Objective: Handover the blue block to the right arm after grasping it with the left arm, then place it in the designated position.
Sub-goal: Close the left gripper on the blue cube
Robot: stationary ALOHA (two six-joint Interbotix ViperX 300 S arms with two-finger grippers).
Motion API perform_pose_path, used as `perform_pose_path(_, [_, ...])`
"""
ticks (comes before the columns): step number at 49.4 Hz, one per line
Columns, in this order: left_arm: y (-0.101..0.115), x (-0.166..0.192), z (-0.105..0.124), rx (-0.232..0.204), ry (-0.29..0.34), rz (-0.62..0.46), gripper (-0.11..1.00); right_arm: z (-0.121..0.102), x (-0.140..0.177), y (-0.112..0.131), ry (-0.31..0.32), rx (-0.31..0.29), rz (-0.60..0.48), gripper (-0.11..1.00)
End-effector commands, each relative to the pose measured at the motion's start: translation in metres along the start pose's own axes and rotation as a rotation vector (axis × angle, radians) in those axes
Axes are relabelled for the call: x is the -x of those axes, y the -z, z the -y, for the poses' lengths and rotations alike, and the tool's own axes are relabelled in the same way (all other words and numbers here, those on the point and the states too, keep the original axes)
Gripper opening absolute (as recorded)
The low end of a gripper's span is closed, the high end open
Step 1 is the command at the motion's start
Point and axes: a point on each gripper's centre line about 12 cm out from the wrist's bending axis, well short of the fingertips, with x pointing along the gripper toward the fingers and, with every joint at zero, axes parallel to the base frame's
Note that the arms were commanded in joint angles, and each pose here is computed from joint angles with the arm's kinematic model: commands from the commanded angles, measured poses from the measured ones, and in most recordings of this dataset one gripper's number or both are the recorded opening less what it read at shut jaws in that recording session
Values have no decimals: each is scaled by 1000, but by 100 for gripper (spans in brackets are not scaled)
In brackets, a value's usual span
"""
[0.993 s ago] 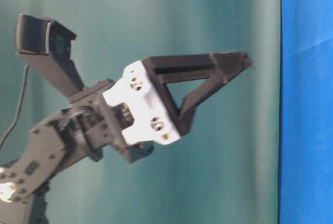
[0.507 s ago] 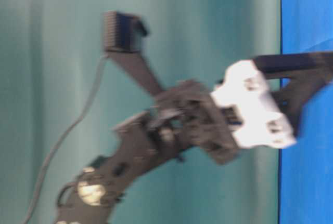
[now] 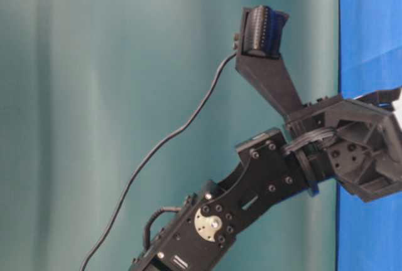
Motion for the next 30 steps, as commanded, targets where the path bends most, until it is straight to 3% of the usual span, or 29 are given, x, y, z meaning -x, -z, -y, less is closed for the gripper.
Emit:
perform_pose_path(1, [-10,9,-1,0,0,40,93,0,-2,-10,2,1,26,98])
perform_pose_path(22, [-14,10,-1,-18,-1,58,91,0,-4,-8,2,1,17,97])
perform_pose_path(25, [-13,10,-1,-18,-1,54,83,0,-4,-8,2,1,18,98])
perform_pose_path(30, [-12,10,0,-21,-1,46,58,0,-4,-8,2,1,18,98])
